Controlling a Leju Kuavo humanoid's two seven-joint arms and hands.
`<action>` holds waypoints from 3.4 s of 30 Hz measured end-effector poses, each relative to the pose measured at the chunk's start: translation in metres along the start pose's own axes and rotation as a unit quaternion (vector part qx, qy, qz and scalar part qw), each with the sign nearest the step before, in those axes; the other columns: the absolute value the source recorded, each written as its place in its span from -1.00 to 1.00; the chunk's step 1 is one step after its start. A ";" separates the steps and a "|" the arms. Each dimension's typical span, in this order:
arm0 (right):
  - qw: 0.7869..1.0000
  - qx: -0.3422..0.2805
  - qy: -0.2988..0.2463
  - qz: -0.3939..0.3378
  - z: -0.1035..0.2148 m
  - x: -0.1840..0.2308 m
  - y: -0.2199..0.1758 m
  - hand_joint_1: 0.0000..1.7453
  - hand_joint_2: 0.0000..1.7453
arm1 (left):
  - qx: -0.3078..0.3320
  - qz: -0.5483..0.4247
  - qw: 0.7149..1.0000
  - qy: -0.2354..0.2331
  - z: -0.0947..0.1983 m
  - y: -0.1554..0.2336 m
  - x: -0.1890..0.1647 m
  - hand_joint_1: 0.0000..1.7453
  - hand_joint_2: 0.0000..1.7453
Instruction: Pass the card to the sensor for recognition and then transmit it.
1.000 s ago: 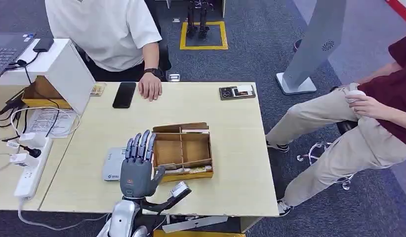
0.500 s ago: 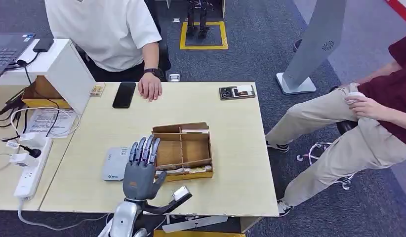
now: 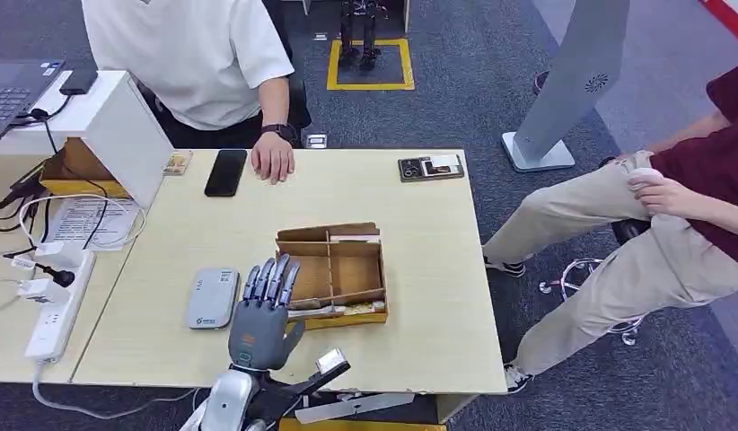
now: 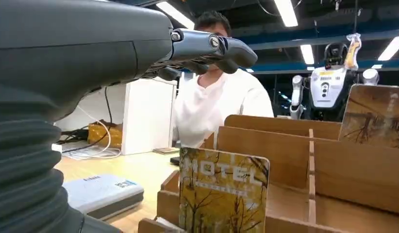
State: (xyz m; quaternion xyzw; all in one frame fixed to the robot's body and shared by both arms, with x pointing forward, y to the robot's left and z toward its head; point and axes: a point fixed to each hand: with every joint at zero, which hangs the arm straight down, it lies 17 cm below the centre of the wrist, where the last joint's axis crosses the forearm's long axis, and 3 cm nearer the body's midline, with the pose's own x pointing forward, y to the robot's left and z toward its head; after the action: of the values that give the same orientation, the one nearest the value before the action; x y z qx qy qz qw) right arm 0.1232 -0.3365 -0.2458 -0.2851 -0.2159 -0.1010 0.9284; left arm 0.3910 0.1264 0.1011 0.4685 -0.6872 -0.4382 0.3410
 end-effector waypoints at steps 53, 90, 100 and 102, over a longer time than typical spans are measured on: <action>1.000 -0.003 0.004 -0.003 0.000 -0.001 -0.001 -1.00 1.00 | 0.039 0.059 0.996 -0.050 -0.017 0.026 0.028 1.00 1.00; 0.999 0.013 -0.021 0.034 -0.003 0.035 0.015 -1.00 1.00 | 0.164 0.108 0.967 0.160 -0.172 0.111 -0.115 1.00 1.00; 0.999 0.015 -0.024 0.031 -0.003 0.039 0.017 -1.00 1.00 | 0.123 0.102 0.972 0.175 -0.172 0.082 -0.122 0.88 1.00; 0.999 0.015 -0.024 0.031 -0.003 0.038 0.017 -1.00 1.00 | 0.115 0.103 0.972 0.179 -0.171 0.076 -0.123 -1.00 1.00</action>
State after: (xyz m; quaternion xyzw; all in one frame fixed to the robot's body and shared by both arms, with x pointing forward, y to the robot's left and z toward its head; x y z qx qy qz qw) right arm 0.1636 -0.3268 -0.2386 -0.2800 -0.2304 -0.0620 0.9299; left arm 0.5553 0.2072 0.2293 0.5026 -0.7051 -0.2275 0.4455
